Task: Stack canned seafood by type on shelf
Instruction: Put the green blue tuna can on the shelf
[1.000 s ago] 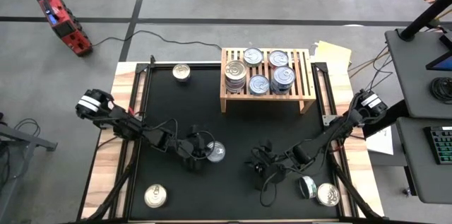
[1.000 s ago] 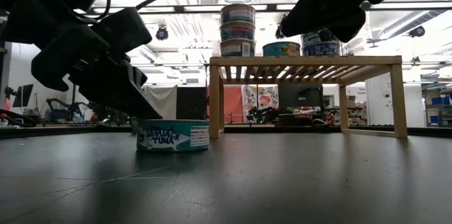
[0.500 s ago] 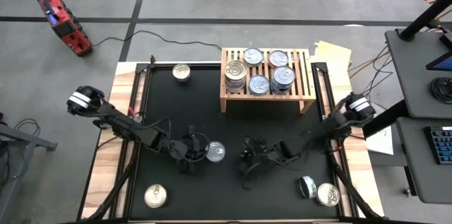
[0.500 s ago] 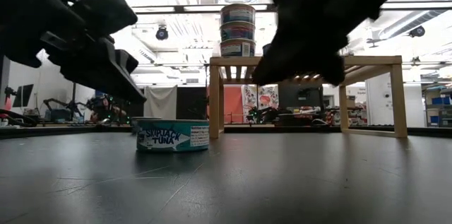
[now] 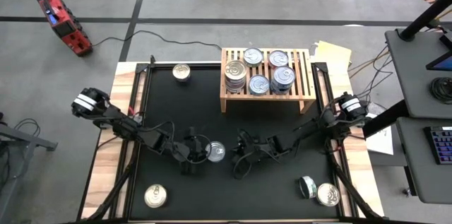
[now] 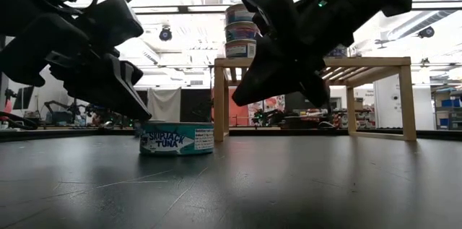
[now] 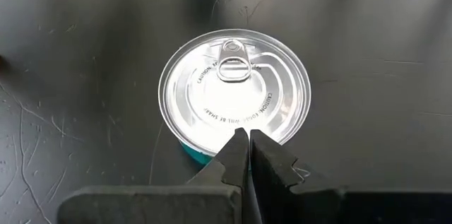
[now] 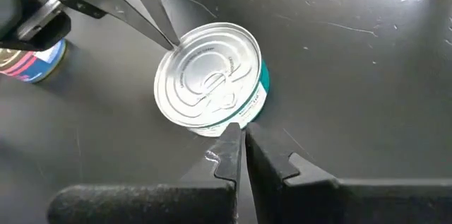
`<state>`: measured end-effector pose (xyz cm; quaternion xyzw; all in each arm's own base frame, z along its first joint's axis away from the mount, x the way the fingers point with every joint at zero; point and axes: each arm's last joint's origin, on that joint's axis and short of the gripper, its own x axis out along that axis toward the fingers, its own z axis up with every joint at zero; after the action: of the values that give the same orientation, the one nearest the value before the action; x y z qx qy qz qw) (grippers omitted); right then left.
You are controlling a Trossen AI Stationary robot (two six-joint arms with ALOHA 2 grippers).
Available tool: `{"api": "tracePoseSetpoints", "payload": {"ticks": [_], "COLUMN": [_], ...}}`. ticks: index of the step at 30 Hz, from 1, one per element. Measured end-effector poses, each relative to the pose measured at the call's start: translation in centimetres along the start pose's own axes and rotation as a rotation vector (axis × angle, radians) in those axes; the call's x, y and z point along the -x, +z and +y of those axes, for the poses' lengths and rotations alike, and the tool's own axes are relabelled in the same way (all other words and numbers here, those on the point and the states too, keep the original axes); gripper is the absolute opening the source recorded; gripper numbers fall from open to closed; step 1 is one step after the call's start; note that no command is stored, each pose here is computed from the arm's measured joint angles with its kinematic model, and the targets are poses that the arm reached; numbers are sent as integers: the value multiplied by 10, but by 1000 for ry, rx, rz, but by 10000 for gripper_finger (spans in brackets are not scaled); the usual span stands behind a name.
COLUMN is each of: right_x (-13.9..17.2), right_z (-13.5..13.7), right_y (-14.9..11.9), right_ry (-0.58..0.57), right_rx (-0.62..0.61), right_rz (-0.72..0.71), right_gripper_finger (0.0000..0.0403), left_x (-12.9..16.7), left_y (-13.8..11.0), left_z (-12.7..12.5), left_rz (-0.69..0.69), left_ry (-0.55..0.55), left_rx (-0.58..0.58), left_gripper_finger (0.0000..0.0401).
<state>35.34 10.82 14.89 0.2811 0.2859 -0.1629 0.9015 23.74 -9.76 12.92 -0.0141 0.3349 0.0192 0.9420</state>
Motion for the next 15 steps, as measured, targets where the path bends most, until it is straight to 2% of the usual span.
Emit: {"api": "tracePoseSetpoints", "payload": {"ticks": [15], "right_x": [0], "right_z": [2], "right_y": [4], "right_ry": [27], "right_rx": [-33], "right_rz": [-35], "right_gripper_finger": [13], "left_x": [-8], "left_y": [-6], "left_z": [-2], "left_rz": [-26], "left_ry": [-2], "left_rx": [16], "left_gripper_finger": [0]}}
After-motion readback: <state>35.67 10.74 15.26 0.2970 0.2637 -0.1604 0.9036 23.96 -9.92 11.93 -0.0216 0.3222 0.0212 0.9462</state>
